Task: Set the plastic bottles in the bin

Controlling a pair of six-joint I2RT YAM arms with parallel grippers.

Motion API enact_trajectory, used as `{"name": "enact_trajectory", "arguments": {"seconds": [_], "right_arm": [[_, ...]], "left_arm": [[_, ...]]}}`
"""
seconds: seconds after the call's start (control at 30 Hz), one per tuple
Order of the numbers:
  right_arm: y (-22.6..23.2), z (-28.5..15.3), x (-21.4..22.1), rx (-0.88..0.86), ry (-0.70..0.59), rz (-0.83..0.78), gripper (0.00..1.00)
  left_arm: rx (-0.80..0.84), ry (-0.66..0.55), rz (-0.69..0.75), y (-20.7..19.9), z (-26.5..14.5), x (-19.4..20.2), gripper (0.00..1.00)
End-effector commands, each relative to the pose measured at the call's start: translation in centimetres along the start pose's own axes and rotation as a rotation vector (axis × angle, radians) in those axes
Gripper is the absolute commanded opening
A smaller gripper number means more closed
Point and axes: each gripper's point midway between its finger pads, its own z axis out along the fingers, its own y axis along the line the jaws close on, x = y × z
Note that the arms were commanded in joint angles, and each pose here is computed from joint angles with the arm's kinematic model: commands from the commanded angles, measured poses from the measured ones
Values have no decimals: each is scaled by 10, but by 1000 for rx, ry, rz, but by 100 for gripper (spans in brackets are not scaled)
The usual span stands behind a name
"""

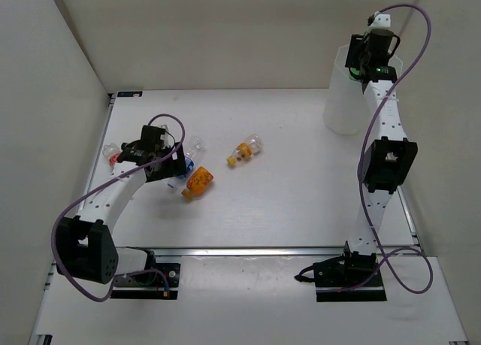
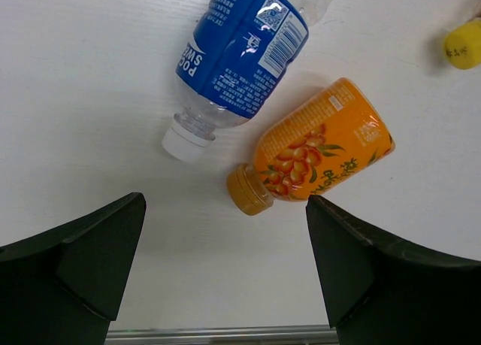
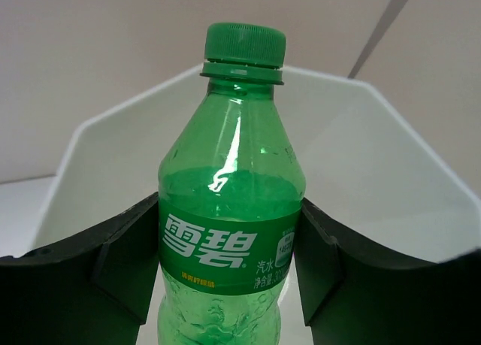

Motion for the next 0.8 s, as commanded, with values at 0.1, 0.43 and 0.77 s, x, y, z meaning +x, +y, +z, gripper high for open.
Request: {"name": "enact_trajectory", "arguments": {"seconds": [0.1,0.43,0.77], "right_arm": [[-7,-5,-44,11,-115,0,65],[2,-65,-82,-143,-141,34,99],[22,-131,-54,-242,-37,49,99]], "left_arm": [[-84,-39,-165,21,-1,-21,99],[-303,-206,-446,116,-8,-83,99],[-449,-253,-630,206,6,-94,99]]}}
